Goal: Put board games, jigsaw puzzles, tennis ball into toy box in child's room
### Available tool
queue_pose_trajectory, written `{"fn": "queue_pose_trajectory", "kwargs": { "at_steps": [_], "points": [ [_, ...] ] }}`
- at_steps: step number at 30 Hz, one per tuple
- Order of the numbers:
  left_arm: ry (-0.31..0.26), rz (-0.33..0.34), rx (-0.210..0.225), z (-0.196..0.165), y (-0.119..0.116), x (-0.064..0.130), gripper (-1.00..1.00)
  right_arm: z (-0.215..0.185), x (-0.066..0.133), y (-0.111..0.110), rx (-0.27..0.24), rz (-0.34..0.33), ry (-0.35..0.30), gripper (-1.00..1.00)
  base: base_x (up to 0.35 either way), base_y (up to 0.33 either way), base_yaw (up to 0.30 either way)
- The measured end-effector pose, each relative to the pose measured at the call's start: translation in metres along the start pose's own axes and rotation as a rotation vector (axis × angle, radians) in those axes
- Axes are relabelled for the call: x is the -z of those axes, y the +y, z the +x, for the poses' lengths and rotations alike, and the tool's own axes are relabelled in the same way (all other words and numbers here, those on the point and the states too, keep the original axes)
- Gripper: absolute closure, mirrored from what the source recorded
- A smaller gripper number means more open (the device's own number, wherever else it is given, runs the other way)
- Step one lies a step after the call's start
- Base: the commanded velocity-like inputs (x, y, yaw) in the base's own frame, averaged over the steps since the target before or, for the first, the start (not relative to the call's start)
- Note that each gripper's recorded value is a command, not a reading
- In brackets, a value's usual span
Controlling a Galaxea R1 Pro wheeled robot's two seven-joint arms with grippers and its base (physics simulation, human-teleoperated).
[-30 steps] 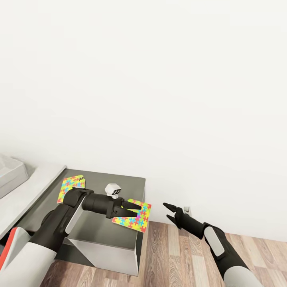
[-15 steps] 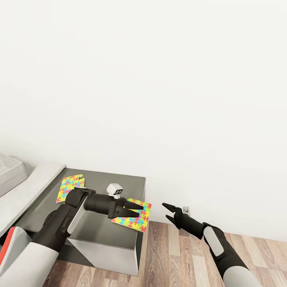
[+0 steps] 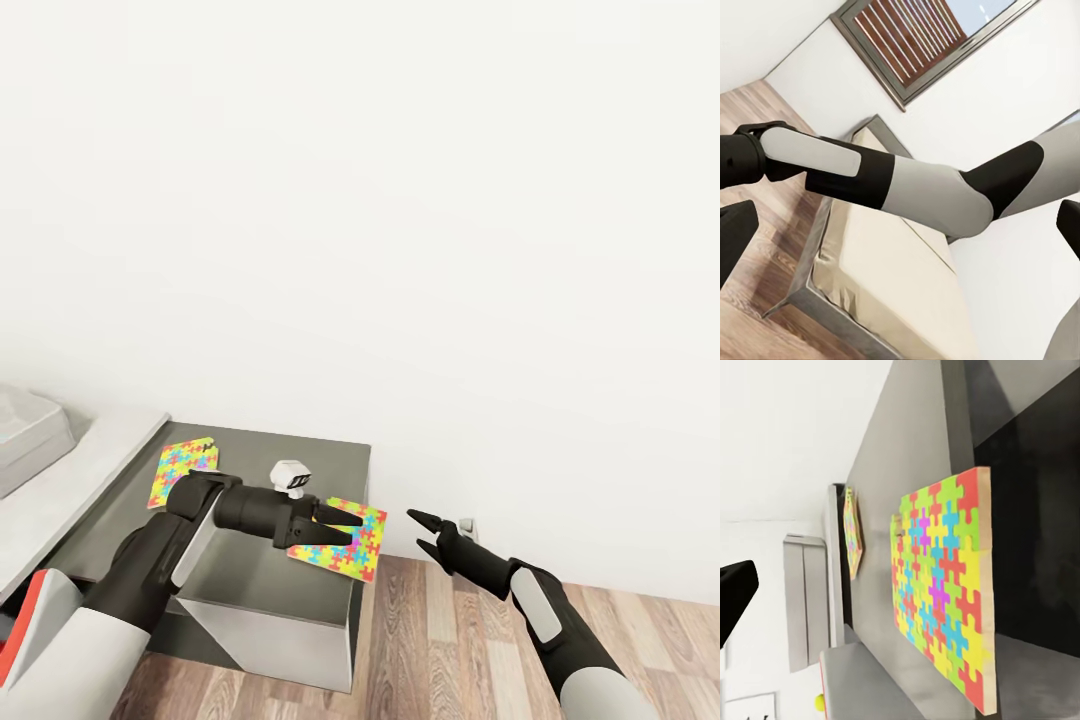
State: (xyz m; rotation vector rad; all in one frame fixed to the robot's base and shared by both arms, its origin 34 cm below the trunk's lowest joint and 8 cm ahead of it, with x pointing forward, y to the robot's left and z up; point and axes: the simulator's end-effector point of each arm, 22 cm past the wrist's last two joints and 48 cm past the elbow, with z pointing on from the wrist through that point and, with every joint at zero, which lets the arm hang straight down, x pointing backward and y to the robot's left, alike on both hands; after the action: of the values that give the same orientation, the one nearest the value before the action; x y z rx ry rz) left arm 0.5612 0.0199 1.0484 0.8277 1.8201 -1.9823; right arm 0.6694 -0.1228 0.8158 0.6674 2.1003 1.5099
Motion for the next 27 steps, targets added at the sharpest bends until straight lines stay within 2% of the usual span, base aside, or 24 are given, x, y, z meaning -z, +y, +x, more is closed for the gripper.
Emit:
{"fn": "queue_pose_trajectory", "kwargs": {
  "at_steps": [10,27],
  "points": [
    [0.000,0.002,0.000,0.000,-0.001,0.000,-1.00,-0.002,0.002,-0.001,0.002,0.004,-0.002,-1.00,0.000,0.009,0.000],
    [0.000,0.003,0.000,0.008,0.014,0.000,-1.00,-0.001,-0.005,-0.016,0.003,0.003,-0.002,-1.00,0.000,0.000,0.000]
  ]
}}
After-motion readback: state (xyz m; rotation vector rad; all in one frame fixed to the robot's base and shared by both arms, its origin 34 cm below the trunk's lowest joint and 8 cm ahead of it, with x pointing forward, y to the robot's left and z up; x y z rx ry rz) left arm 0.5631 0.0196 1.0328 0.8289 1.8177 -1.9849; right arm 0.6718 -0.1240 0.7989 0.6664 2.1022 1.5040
